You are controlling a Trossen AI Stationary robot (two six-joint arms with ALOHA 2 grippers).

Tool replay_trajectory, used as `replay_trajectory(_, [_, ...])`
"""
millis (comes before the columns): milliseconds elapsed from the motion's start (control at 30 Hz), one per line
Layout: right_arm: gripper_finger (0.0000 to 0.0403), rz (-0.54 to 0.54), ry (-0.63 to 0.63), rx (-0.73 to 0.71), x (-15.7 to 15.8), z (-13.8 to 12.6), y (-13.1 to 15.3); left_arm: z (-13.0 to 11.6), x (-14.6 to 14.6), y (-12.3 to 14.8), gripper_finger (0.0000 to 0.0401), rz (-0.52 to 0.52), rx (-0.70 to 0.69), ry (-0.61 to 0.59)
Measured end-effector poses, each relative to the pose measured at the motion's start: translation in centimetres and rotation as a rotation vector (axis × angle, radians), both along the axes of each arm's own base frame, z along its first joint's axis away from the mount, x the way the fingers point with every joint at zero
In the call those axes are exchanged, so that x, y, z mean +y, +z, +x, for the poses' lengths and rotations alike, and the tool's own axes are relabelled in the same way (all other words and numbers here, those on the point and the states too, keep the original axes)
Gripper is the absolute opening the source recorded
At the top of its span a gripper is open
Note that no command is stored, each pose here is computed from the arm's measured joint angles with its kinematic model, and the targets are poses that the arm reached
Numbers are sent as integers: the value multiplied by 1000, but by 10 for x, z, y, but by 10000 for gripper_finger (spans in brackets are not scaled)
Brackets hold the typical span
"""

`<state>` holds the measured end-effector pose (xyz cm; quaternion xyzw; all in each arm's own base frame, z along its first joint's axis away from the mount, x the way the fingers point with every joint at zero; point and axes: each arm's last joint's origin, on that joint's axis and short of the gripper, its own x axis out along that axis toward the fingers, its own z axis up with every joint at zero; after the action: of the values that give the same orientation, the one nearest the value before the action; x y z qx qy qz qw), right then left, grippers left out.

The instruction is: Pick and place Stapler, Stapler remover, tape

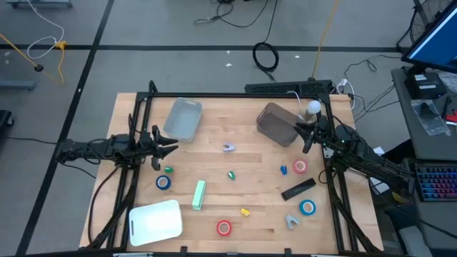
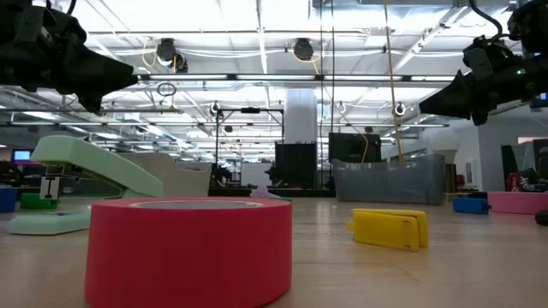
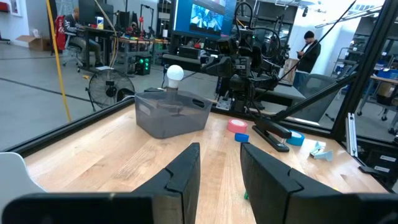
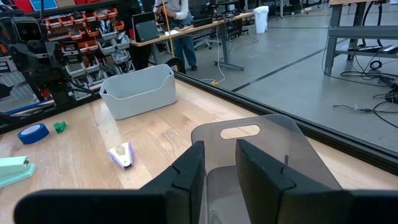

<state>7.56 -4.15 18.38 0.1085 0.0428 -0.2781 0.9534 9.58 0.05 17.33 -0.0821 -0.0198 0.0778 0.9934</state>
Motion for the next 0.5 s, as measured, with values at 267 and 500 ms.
replay_trajectory(267, [84,0,0,0,0,0,0,0,0,0,120,0,0,0])
replay_trajectory(500, [84,-1,0,-3,0,0,0,0,0,1,120,-3,-9,0])
